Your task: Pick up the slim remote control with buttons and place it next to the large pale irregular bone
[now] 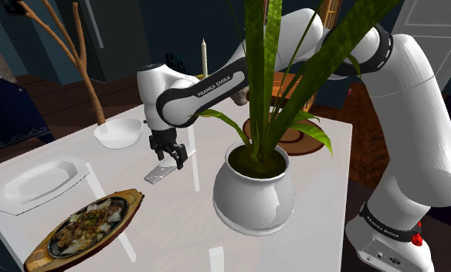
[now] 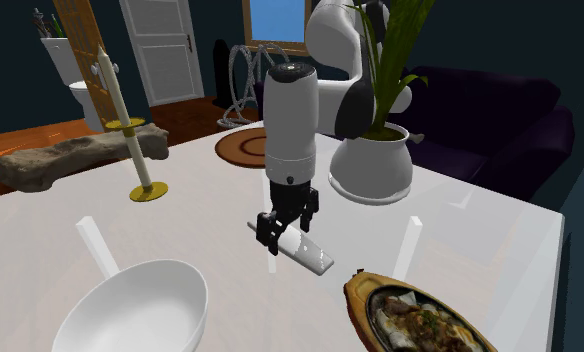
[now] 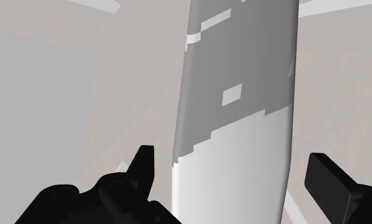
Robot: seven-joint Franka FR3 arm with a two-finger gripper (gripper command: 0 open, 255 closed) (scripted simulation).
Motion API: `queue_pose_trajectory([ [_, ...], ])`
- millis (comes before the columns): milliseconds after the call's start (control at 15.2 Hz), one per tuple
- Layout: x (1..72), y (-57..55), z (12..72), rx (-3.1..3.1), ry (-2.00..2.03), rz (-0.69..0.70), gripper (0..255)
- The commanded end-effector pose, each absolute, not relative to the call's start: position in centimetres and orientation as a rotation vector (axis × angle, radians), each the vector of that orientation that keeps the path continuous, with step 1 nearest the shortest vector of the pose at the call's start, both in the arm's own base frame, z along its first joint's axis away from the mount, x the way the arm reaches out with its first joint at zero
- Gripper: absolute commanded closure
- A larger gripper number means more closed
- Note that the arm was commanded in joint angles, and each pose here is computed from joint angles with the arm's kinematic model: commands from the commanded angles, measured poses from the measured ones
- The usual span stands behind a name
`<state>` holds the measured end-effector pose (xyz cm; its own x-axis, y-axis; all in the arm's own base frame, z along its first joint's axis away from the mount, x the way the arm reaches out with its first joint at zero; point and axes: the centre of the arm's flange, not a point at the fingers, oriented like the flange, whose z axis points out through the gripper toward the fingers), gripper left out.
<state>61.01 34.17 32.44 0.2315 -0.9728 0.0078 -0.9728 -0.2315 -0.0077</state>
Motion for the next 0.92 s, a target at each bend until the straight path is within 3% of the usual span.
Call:
queue_pose_trajectory([
  [0,61.02,34.19,32.42,-2.464,1.946,-0.017,0],
  [198,61.02,34.19,32.42,-2.464,1.946,-0.017,0],
  [264,61.02,34.19,32.42,-2.464,1.946,-0.017,255],
  [858,61.02,34.19,32.42,-2.464,1.946,-0.017,255],
])
